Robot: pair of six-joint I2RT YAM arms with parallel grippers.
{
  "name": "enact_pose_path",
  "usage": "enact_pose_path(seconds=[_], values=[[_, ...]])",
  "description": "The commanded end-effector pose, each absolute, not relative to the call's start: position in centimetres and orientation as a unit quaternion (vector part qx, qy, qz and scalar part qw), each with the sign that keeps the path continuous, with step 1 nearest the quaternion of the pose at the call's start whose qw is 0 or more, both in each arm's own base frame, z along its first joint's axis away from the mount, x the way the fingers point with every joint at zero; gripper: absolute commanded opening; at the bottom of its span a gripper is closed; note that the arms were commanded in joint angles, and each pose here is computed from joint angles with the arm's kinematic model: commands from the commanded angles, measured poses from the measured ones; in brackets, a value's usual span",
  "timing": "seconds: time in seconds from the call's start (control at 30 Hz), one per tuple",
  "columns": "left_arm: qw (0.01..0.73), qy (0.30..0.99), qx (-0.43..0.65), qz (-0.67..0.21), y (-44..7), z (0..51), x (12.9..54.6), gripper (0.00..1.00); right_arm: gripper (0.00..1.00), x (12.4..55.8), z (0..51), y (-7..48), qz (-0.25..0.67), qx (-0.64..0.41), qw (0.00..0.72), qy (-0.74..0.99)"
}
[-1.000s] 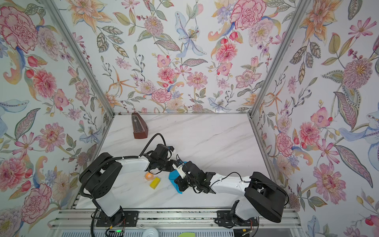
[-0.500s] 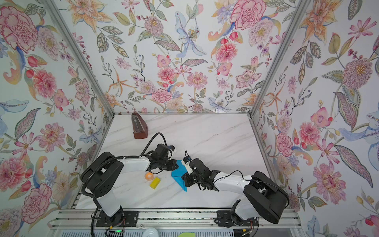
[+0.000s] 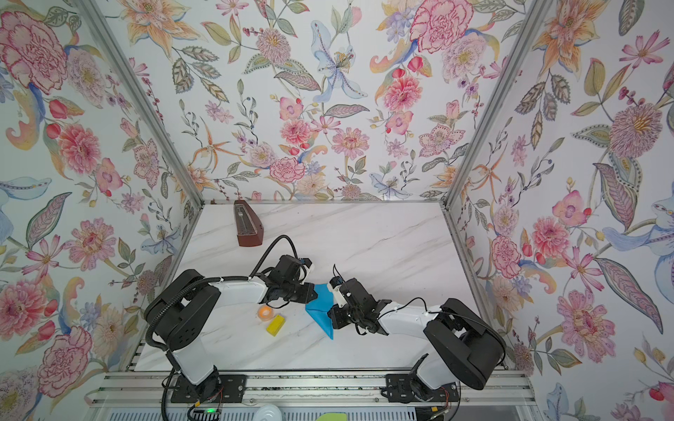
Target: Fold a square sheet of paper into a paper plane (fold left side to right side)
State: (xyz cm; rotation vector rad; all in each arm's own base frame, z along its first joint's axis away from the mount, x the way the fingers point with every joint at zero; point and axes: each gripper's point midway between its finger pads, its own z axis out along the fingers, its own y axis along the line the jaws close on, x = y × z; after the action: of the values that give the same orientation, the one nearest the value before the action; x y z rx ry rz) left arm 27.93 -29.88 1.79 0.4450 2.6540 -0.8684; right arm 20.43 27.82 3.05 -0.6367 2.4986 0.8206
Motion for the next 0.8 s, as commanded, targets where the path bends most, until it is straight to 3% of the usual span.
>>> enact_pose_path(seconds=[0.0,0.77], values=[[0.114,0.947,0.155,-0.255,-28.1,-1.2,26.5,0.0,0.0,21.0,3.2,27.9,0.293,-0.231,0.218,0.902],[0.106,0.951,0.157,-0.246,-27.7,-1.7,26.7,0.0,0.0,22.2,3.0,27.2,0.28,-0.213,0.22,0.91]])
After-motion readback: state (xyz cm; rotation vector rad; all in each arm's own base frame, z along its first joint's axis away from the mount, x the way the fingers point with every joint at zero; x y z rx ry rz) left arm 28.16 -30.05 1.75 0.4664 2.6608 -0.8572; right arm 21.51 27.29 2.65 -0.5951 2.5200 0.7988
